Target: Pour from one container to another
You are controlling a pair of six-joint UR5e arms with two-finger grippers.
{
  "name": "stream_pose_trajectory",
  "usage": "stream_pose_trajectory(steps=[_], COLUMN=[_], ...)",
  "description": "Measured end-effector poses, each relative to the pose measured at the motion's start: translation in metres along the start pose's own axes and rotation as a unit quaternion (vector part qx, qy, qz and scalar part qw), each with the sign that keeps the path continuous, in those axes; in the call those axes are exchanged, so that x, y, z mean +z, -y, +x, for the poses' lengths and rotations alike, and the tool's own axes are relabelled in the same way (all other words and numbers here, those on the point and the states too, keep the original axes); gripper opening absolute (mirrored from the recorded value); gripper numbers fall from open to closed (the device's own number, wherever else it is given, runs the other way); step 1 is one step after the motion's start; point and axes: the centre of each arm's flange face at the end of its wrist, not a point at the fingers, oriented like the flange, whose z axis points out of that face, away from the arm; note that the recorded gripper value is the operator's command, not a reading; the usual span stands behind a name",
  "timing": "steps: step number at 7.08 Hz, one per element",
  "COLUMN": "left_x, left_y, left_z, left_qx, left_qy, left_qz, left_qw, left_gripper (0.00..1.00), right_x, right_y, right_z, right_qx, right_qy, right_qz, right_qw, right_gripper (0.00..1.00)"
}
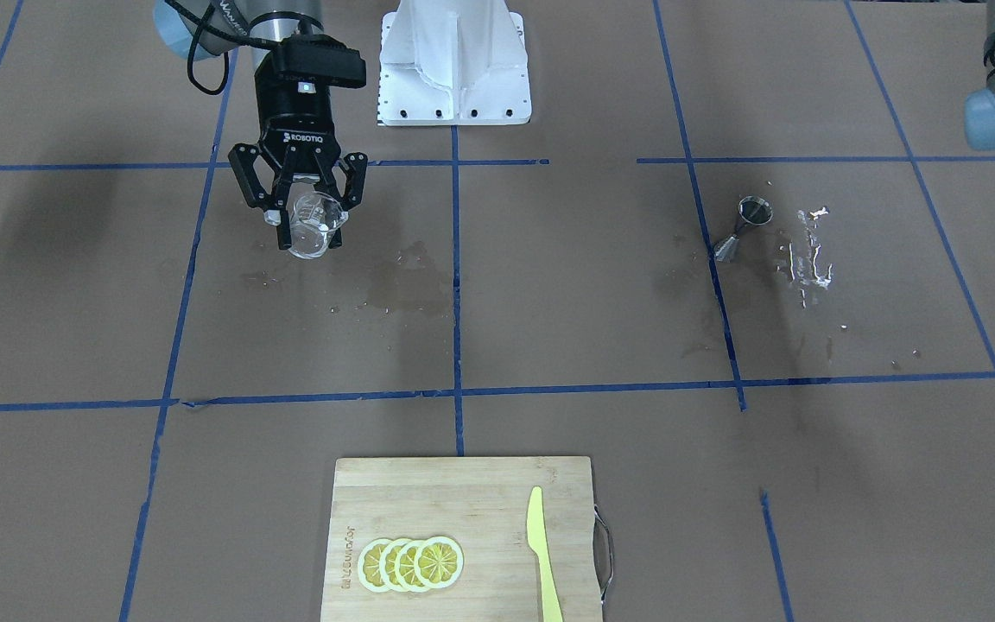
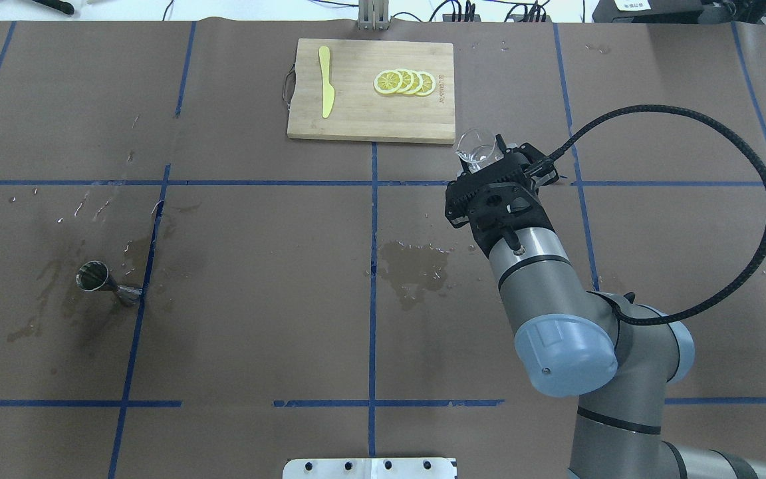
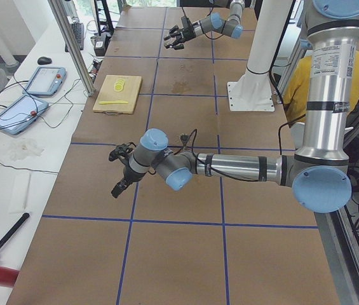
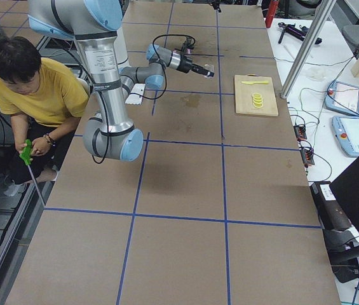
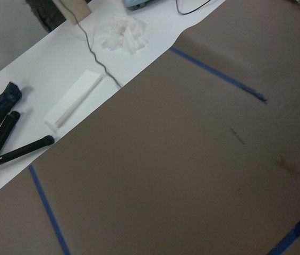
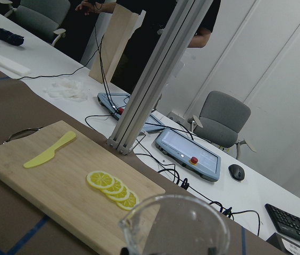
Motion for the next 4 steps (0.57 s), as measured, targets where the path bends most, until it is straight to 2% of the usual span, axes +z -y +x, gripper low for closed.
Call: stream_pose_trajectory(steps=[1,2,3,4], left_x=[0.002,0.0,-0.007,-0.014], left_y=[-0.01,-0.019,-0.031,-0.046], left_z=[-0.025,-0.051,-0.071,-0.082], left_qx=[-0.024,-0.04,-0.064,-0.104], left_qy=[0.016,0.016,-0.013,-0.07], left_qz=[-0.061,-0.132,-0.184,-0.209], left_qw=[0.9977,0.9904,0.9808,0.9699], left_gripper=[1.0,1.0,1.0,1.0], right_x=[0.0,0.0,0.0,0.0], right_y=[0.0,0.0,0.0,0.0], right_z=[0.0,0.0,0.0,0.0], right_qx=[0.0,0.0,0.0,0.0], right_qy=[0.0,0.0,0.0,0.001], right_qz=[0.0,0.0,0.0,0.0], right_qw=[1.0,1.0,1.0,1.0], right_gripper=[0.0,0.0,0.0,0.0])
